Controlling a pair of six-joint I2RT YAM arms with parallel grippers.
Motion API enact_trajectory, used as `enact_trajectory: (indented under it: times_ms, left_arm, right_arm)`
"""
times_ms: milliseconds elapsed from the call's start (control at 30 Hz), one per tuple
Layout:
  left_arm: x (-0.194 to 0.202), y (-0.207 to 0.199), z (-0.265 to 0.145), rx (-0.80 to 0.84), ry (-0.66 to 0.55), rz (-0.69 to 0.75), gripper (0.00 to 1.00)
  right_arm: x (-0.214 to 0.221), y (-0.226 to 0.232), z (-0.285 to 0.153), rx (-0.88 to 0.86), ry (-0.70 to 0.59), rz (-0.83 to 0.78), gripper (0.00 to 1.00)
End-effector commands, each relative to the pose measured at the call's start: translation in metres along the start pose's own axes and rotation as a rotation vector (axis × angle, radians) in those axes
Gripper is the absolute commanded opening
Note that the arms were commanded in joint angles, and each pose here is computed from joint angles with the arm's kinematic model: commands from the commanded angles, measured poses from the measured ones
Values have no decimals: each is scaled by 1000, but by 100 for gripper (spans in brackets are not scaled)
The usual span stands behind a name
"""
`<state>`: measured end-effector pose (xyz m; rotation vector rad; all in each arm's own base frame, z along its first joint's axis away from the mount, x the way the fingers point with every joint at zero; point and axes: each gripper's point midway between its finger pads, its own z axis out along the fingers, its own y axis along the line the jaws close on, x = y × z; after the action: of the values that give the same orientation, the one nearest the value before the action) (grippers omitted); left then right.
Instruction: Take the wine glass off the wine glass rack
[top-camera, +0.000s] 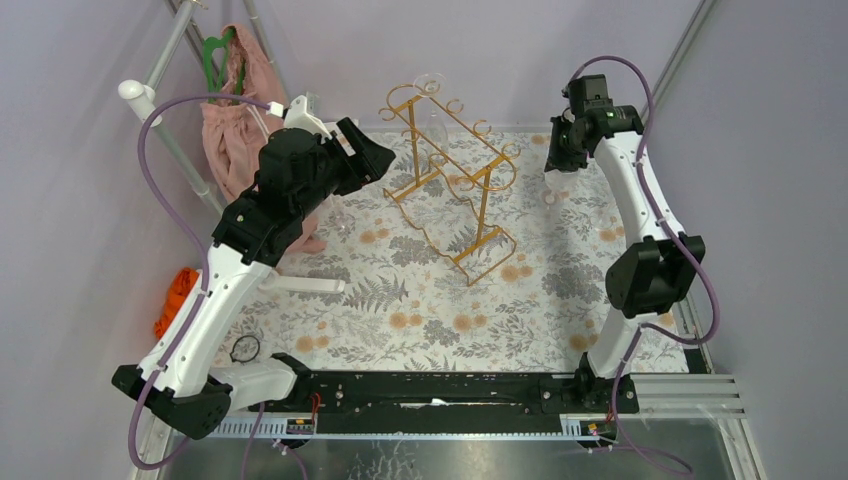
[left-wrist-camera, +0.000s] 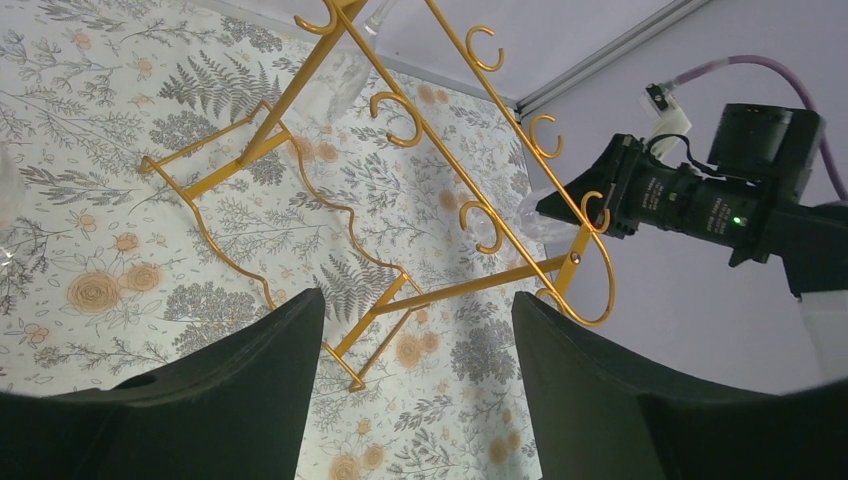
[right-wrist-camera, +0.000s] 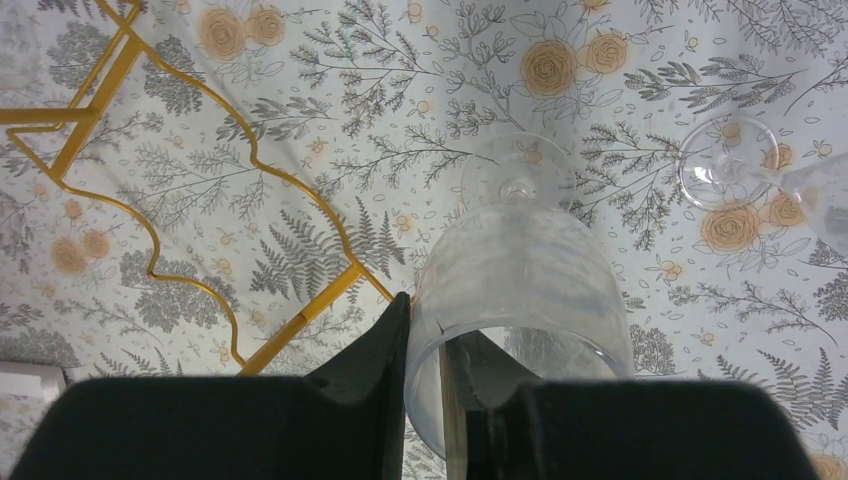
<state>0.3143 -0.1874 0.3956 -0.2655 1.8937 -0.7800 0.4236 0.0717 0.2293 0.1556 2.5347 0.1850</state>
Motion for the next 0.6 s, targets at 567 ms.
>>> enact_trajectory:
  times_ms: [567]
  left_arm:
    - [4,-1,12,9,21,18,77]
  right_arm:
    - [21,-11,51,0,84,-10,0]
